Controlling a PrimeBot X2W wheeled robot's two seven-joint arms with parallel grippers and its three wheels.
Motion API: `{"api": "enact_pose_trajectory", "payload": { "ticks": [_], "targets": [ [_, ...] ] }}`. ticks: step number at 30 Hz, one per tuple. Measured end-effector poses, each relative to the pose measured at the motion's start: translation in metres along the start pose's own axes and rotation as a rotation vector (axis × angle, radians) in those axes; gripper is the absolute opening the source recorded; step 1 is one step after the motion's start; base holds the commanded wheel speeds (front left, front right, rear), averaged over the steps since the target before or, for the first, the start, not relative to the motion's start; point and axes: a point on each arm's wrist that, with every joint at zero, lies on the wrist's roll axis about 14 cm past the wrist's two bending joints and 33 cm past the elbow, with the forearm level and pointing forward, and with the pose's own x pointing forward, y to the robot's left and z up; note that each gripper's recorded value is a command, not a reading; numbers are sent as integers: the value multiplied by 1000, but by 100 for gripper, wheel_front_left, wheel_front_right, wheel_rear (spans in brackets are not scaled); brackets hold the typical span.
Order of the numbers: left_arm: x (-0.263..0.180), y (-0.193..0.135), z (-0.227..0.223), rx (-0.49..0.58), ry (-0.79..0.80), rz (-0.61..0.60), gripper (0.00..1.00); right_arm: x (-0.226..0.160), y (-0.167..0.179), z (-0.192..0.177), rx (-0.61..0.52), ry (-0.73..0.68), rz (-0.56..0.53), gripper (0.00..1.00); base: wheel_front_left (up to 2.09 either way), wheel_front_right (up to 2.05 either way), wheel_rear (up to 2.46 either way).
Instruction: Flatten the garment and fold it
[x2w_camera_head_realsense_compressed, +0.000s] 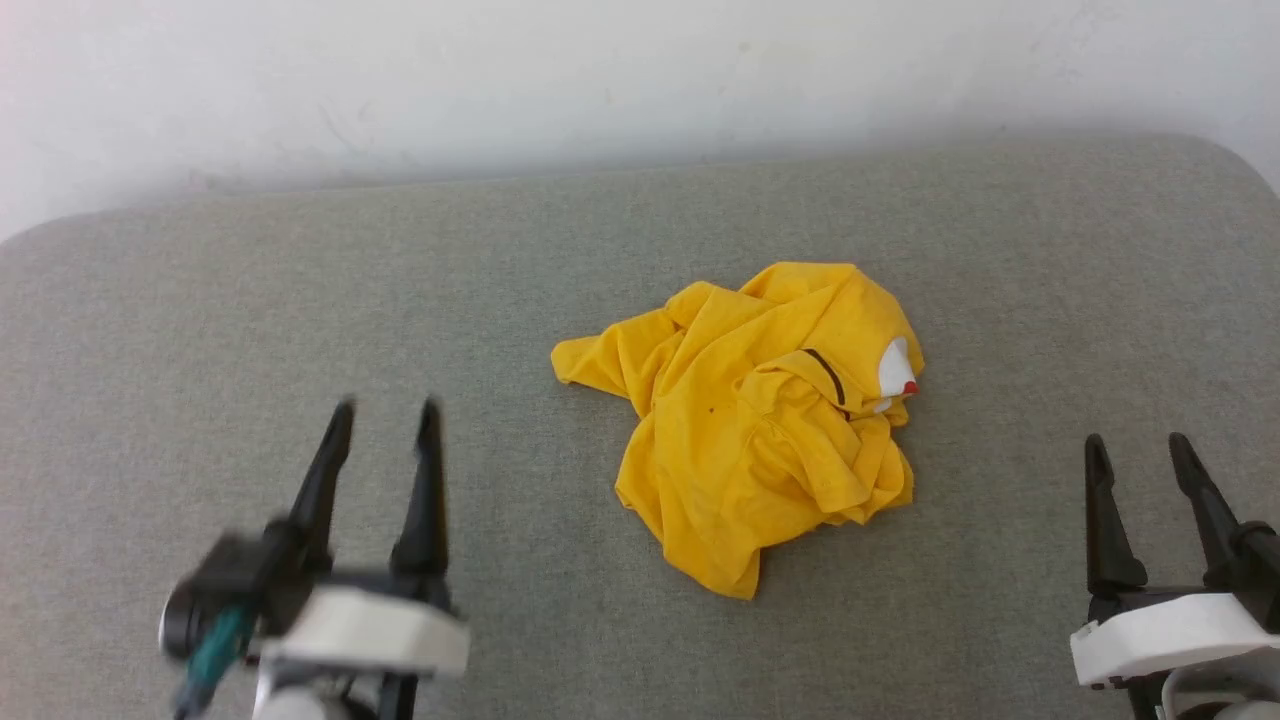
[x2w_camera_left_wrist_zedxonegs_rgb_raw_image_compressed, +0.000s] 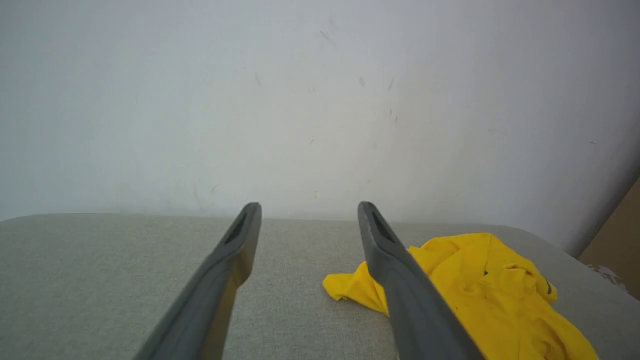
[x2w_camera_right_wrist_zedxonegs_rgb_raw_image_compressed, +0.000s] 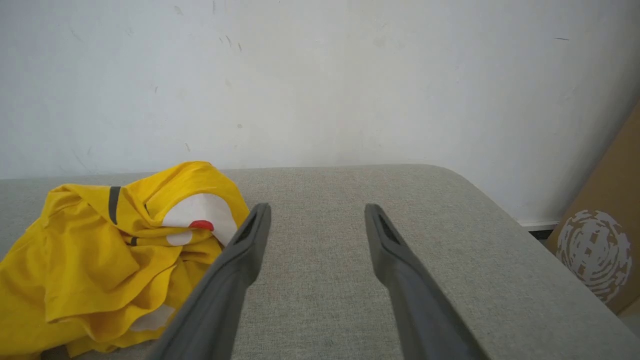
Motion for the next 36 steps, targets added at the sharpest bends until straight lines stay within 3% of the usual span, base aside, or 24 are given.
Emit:
{"api": "enact_pose_trajectory", "payload": {
  "ticks": [5, 10, 19, 23, 29, 36],
  "targets": [
    [-43, 25, -28, 31, 93, 112, 100, 1, 5, -3, 14, 12, 13, 100, 0, 0, 0],
    [-54, 23, -31, -8, 100, 142, 100, 8, 11, -4, 21, 27, 33, 100, 0, 0, 0],
    [-36, 18, -33, -17, 79, 125, 100, 88, 74, 58, -3, -11, 227, 100, 0, 0, 0],
    [-30, 20, -43, -22, 98, 135, 100, 117, 104, 63, -20, 68, 354, 100, 0, 0, 0],
    [-24, 24, -57, -19, 126, 140, 100, 143, 113, 7, -58, 360, 414, 100, 0, 0, 0],
    [-32, 39, -66, -3, 162, 189, 100, 142, 112, -75, -113, 676, 424, 100, 0, 0, 0]
  ]
}}
